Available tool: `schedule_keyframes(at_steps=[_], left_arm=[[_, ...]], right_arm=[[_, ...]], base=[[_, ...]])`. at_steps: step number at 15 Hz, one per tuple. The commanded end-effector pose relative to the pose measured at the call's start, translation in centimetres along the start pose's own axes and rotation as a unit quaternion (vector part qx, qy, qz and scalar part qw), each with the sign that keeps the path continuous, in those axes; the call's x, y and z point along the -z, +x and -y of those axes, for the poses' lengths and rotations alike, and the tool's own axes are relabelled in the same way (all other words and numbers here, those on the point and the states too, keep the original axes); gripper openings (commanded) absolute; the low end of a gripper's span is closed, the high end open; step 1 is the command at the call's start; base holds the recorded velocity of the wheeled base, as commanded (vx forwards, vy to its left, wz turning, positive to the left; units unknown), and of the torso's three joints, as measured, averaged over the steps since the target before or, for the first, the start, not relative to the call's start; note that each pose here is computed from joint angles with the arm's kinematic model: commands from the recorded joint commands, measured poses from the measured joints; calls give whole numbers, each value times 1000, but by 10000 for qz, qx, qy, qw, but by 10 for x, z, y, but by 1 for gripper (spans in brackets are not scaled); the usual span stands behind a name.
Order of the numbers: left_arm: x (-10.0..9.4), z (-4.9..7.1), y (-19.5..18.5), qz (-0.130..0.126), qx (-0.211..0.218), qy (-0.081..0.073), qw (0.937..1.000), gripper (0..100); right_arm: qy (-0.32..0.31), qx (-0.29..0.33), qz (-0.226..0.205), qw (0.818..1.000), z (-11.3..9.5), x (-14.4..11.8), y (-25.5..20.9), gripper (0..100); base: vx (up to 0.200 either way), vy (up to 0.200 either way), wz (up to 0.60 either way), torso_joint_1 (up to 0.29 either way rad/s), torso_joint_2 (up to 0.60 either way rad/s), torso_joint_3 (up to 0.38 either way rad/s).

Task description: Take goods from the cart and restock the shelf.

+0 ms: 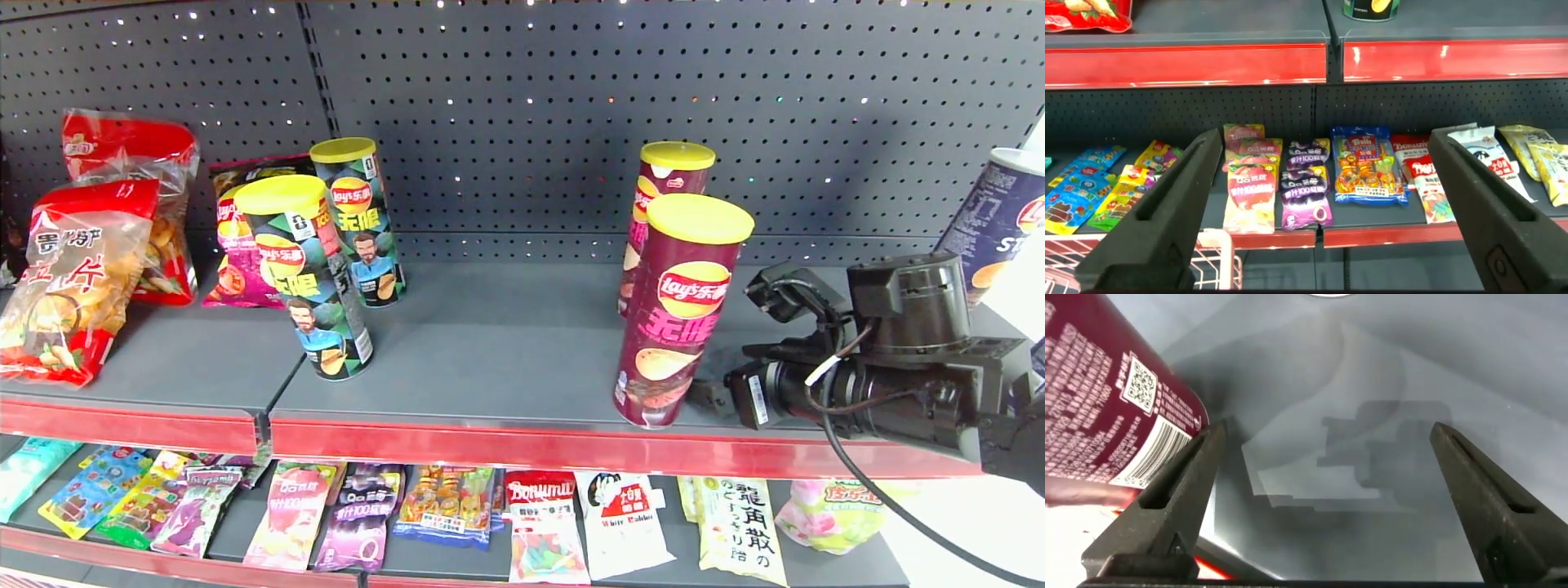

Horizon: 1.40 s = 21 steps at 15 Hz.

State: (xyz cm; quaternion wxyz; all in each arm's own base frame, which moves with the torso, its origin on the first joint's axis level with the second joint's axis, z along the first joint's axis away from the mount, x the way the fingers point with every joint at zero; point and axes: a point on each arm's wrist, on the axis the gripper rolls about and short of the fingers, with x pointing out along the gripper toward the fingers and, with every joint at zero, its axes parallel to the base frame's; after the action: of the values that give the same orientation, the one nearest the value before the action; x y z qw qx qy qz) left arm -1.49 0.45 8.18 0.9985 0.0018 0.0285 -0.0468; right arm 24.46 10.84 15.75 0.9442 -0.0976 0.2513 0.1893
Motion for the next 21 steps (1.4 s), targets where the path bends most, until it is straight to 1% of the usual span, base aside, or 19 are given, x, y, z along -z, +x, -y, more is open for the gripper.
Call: schedule_keyframes(at_steps=[1,14,16,21], left_arm=[[0,0,0,-5,-1,-3,10000,100],[0,0,0,-5,-1,-3,10000,100],[0,0,0,-5,-1,-3,10000,100],[0,0,0,-5,-1,-3,10000,100]], right_arm=[[-11,-17,20,10000,-1,-2,2,100],[-16,22,64,10000,-2,-7,6,100],[-41,-32,54,10000,-6,-6,6,100],[-22,61,31,10000,-4,-3,7,100]], base=[[0,0,0,0,0,0],[0,0,0,0,0,0],[0,0,0,0,0,0],[0,0,0,0,0,0]])
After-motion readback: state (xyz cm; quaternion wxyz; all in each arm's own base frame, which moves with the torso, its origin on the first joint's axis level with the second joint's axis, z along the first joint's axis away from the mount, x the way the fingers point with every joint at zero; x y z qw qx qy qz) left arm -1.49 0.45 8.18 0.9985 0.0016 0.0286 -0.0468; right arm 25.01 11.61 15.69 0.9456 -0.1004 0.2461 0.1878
